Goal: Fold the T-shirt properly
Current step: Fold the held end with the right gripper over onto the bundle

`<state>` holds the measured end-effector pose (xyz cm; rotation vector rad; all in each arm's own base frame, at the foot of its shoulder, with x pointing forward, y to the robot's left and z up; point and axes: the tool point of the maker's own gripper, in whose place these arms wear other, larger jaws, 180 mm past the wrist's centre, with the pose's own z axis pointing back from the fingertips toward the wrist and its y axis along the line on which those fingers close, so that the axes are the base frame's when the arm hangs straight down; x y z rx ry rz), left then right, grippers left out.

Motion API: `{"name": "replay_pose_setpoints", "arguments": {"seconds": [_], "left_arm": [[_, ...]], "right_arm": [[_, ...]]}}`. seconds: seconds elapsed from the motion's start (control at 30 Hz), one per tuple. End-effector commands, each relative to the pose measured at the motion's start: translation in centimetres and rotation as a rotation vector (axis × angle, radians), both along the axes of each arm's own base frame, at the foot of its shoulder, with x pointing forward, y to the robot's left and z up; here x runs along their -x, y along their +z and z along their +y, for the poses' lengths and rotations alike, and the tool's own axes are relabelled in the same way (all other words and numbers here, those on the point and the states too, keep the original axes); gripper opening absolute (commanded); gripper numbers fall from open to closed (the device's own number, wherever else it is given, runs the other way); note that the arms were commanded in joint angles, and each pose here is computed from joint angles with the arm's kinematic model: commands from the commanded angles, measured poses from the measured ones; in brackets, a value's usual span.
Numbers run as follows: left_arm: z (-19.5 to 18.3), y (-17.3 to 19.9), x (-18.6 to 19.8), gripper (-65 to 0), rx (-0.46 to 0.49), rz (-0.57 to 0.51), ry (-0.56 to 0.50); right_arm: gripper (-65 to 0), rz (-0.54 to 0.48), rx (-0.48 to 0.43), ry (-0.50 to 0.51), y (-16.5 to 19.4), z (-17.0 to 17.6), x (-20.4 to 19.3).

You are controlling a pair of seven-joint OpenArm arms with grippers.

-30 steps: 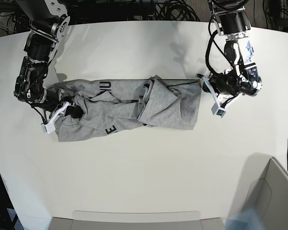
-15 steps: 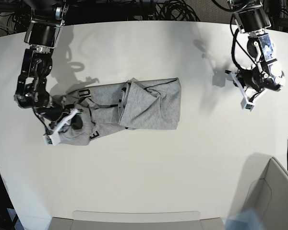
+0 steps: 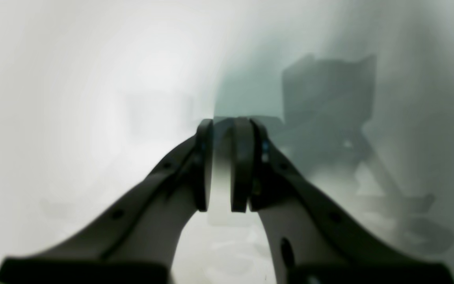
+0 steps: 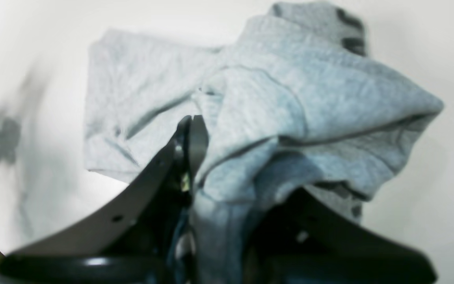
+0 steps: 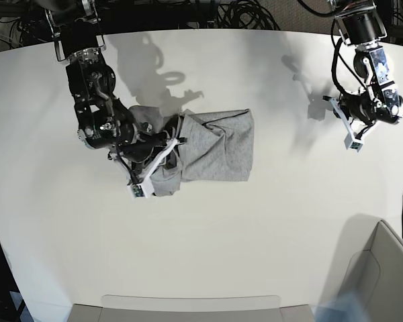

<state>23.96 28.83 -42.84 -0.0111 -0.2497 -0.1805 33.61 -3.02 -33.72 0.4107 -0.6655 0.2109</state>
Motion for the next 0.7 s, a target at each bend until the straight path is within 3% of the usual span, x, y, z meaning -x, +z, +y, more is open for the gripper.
{"name": "replay_pose_setpoints", "arguments": {"seconds": [0.0,0.23,0.5,0.67], "left_arm": [[0.4,0.0,0.5,-55.5,-0.015,0.026,-0.003],[0.3,0.0,0.6,-55.5,-0.014,0.028,-0.003],[0.1,-0.1,0.6,-55.5,-0.008,0.027,-0.003],[0.1,-0.1,0.6,-55.5,-0.006,0.027,-0.003]], "right_arm": [[-65.0,-0.044,-0.030,-0.001,1.8,0.9,-1.0],[-65.0,-0.025,-0.001,0.023,2.1,4.2,-1.0],[-64.8,0.103,0.077,0.048,-2.0,7.4,-0.8],[-49.4,0.096,0.080,0.132,-1.8,10.2,0.6]]}}
